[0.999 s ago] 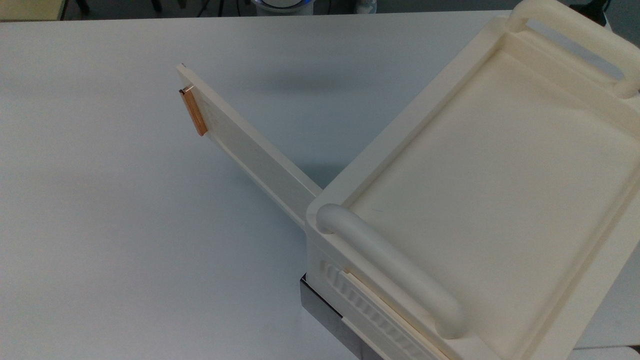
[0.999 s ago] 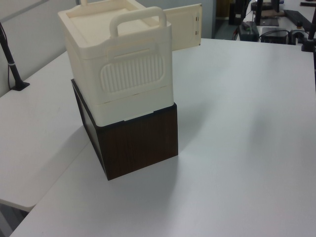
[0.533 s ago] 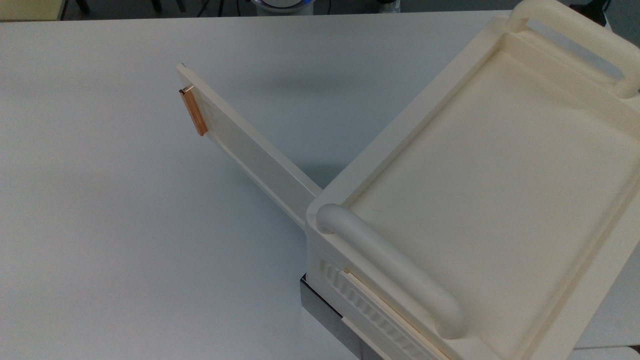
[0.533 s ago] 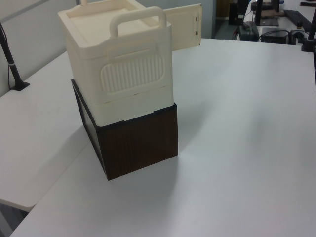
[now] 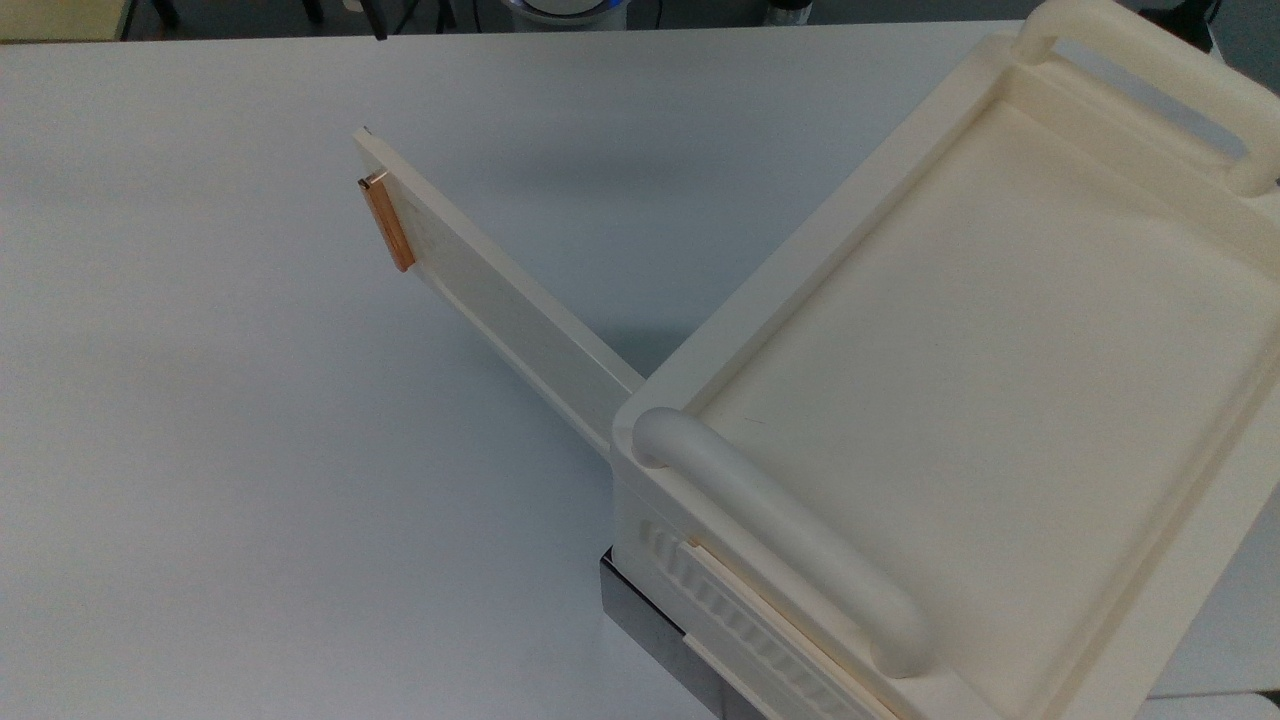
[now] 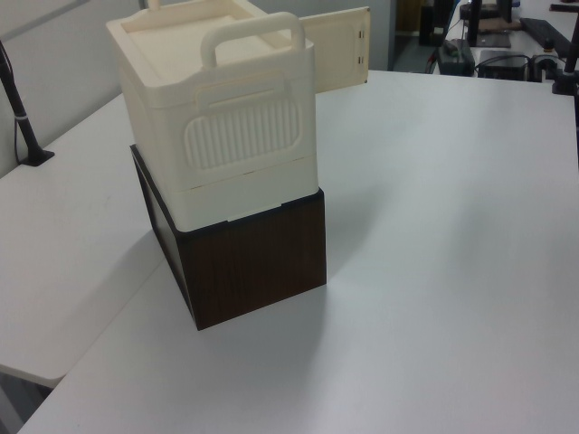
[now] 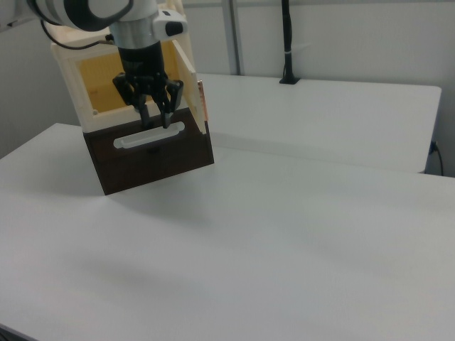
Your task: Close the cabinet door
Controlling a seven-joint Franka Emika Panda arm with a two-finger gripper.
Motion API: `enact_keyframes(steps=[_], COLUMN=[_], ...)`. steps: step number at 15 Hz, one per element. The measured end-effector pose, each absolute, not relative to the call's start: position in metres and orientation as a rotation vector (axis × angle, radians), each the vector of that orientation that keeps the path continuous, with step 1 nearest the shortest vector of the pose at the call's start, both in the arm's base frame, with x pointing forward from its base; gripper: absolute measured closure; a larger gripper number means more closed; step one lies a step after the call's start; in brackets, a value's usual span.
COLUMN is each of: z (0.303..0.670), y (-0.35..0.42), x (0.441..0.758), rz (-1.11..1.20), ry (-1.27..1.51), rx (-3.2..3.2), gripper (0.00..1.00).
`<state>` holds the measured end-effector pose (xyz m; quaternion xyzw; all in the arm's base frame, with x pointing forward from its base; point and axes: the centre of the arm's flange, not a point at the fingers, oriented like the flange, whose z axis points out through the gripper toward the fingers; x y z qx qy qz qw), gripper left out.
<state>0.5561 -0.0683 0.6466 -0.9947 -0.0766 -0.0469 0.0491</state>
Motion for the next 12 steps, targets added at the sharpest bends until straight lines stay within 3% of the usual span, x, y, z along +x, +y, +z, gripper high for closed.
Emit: enact_keyframes(steps=[4,12], z=[0.657,0.646], y=[-0.100,-0.150], x=[0.566,0.603], rz=[-0.340,-0.682], ry=[0.080,0.419], rx=[-2.988,-2.878], gripper=[0.98,0.99])
